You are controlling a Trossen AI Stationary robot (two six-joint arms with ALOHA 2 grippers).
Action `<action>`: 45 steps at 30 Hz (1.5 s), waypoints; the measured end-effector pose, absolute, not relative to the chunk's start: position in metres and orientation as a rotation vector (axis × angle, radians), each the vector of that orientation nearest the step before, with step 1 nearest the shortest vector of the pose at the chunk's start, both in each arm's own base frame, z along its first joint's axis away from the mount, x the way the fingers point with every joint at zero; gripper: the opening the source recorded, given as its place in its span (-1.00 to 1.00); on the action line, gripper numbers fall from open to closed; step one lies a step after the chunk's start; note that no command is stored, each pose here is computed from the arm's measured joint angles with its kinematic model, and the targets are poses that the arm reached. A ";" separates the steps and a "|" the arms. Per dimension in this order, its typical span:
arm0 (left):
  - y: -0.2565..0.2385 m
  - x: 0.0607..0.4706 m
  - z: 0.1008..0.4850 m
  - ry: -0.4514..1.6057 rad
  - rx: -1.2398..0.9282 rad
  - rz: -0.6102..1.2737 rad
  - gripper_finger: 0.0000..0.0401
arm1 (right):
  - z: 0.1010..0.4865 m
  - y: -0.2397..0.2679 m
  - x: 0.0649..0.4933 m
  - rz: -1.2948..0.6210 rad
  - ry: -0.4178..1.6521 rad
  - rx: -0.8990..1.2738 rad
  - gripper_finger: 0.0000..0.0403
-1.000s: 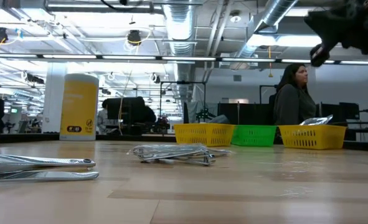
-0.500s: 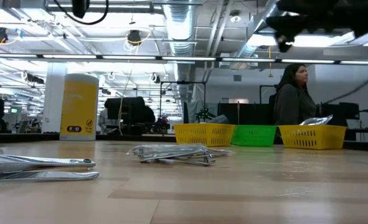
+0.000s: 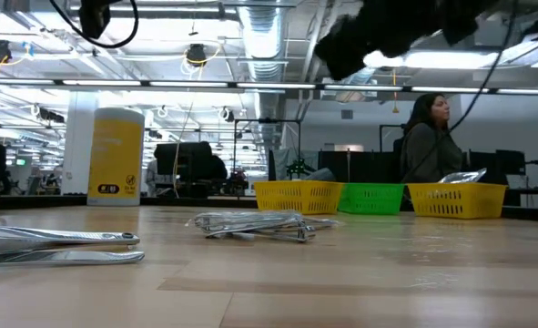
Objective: Pick & Place Travel size toiletries
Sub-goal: Put the silver nail cutter into the green basket
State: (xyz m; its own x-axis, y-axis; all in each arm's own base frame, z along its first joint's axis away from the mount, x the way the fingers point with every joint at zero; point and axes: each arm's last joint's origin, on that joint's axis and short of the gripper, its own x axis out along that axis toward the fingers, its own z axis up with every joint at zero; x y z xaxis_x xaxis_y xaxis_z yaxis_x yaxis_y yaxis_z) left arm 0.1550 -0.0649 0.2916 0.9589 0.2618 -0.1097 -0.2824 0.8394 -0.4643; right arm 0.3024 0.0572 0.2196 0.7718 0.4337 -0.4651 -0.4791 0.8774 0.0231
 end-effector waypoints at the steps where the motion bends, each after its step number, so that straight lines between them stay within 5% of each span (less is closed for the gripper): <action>1: -0.066 0.155 0.291 0.044 -0.489 0.281 -0.48 | 0.213 0.060 0.307 0.507 0.501 -0.113 -0.12; 13: -0.074 0.152 0.289 0.066 -0.454 0.233 -0.48 | 0.162 0.065 0.347 0.504 0.643 -0.307 -0.08; 29: -0.077 0.150 0.290 0.067 -0.457 0.213 -0.48 | 0.106 0.059 0.364 0.461 0.865 -0.279 0.07; 45: -0.077 0.150 0.290 0.067 -0.459 0.213 -0.48 | 0.103 0.055 0.361 0.333 0.945 -0.260 -0.49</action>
